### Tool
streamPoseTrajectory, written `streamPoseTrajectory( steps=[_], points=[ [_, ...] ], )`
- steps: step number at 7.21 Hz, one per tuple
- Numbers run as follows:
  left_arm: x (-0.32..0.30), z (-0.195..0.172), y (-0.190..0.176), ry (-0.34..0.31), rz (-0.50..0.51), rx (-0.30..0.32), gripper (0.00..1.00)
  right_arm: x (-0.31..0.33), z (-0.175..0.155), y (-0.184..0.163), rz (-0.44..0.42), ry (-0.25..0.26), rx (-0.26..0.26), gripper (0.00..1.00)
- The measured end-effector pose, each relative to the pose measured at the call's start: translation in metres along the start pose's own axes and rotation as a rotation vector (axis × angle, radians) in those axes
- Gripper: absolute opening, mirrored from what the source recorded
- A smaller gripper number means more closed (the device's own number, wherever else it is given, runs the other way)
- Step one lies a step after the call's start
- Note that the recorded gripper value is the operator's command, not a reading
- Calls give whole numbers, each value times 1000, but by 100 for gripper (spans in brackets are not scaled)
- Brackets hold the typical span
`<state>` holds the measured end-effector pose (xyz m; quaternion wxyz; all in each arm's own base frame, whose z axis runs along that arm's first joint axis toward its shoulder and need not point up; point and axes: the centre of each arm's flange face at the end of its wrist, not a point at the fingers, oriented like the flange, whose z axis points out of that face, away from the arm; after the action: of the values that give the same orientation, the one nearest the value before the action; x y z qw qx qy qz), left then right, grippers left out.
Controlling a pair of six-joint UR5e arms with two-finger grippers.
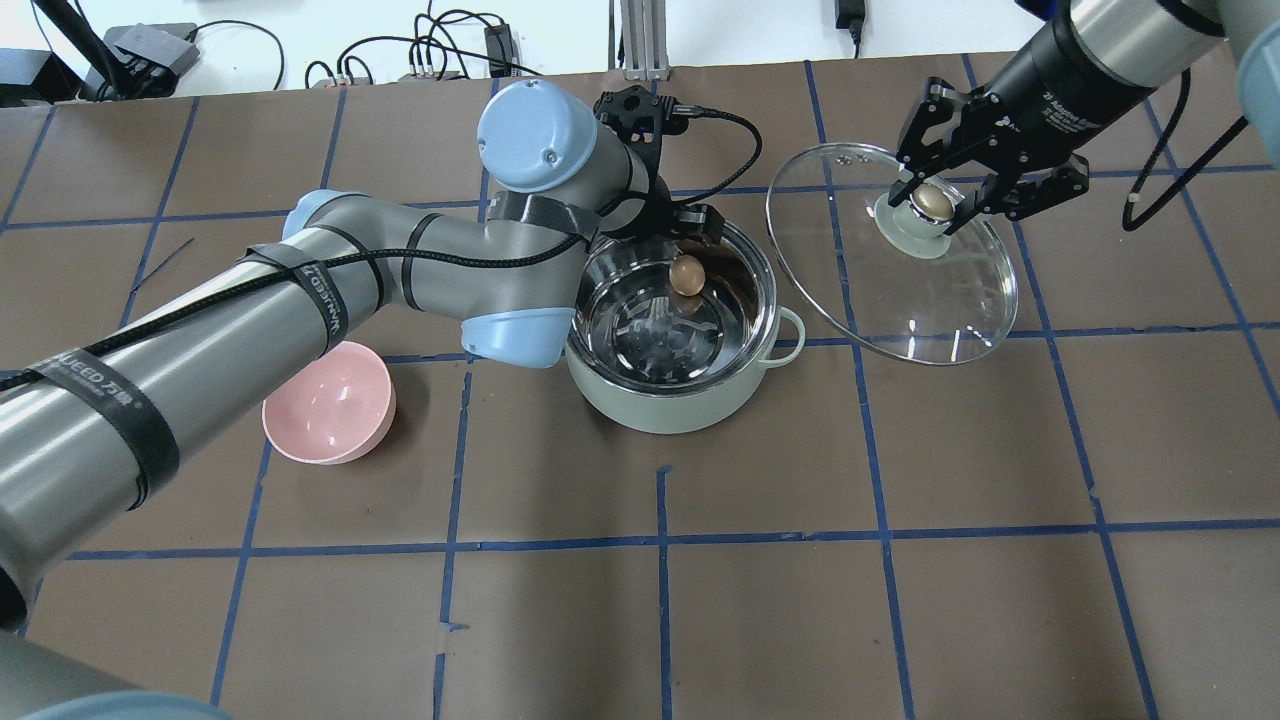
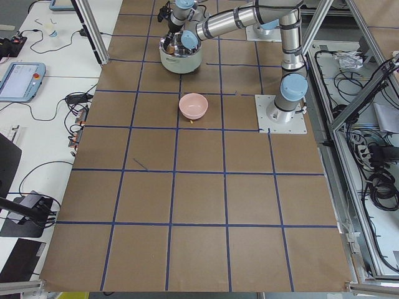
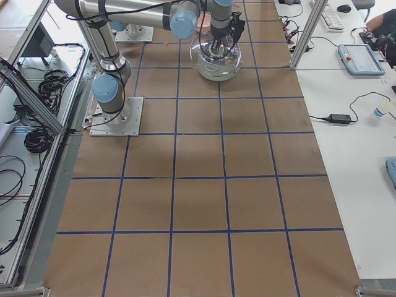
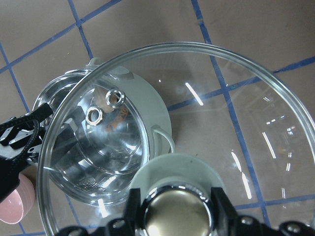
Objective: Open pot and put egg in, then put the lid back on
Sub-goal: 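Withdraw the left gripper while the right gripper brings the lid over the pot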
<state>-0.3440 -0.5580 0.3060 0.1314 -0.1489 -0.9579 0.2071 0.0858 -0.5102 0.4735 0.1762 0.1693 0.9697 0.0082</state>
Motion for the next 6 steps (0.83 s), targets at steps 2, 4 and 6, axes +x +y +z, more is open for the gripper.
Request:
streamPoseTrajectory(
  steps=[2, 4, 6],
  points=[
    [-20, -49, -9, -37, -38, 5, 99, -11, 5, 7, -12, -12, -13, 50],
    [-58, -114, -6, -87, -112, -55, 100, -25, 18, 17, -24, -19, -35, 50],
    [-78, -187, 9, -124, -152, -123, 100, -36, 26, 24, -22, -19, -48, 48]
  ],
)
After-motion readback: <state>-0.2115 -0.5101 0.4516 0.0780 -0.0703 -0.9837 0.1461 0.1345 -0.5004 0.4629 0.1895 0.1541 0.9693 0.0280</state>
